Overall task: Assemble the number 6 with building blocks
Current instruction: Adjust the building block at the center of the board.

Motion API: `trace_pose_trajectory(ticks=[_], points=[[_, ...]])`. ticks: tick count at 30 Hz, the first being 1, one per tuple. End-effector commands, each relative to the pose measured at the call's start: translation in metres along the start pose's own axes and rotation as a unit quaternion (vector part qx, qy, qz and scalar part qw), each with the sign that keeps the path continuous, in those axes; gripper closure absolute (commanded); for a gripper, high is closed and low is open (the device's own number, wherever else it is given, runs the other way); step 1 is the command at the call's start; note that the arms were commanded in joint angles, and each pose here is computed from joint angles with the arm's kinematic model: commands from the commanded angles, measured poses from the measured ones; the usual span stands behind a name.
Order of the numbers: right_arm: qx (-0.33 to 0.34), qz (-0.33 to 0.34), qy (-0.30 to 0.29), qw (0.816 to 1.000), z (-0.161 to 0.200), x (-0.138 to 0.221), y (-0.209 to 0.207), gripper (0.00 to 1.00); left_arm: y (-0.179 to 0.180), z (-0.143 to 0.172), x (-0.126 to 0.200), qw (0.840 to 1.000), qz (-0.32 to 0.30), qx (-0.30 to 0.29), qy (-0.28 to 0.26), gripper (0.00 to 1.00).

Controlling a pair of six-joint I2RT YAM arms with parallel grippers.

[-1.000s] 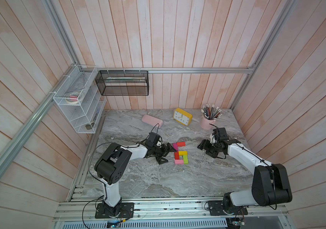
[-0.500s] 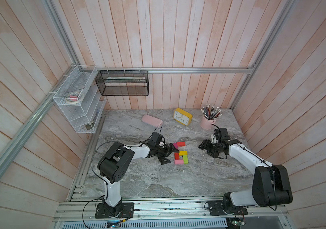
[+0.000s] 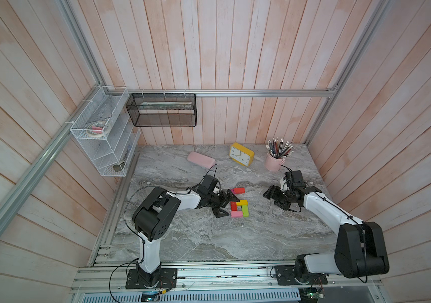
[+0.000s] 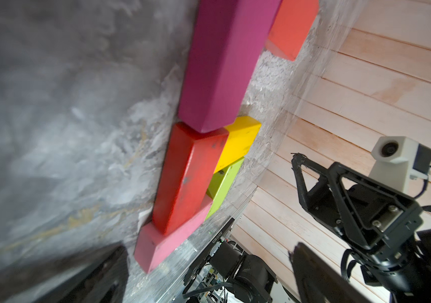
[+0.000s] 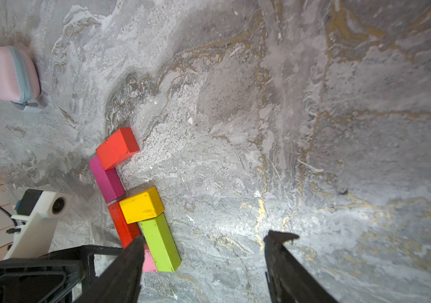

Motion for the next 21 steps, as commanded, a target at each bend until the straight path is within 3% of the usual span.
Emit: trace_pose_trajectory(ticks=[1,15,21], points=[[0.002,0.001,0.003,1.0,0.004,0.003,-0.006,0.27,0.006,-0.002,-0.01,1.0,-0.011,0.003,0.002,0.02],[0.006,-0.018,0.007,1.0,0.005,0.005,-0.003,0.27,0.008,-0.001,-0.004,0.999,-0.033,0.001,-0.009,0.02],[0.037,-0.055,-0.043,0.997,-0.005,0.024,0.013,0.27,0.017,-0.003,0.046,0.989,-0.125,-0.042,-0.067,0.02]])
Point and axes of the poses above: each gripper's point midway between its finger pads, its own x axis back along the fingers, its own y axis along the line the jaws close on, z = x × y, the point moved 3 cm from there along x, back along the fingers, and after that the axes turned 15 degrees about -x, right-handed, at the moved point
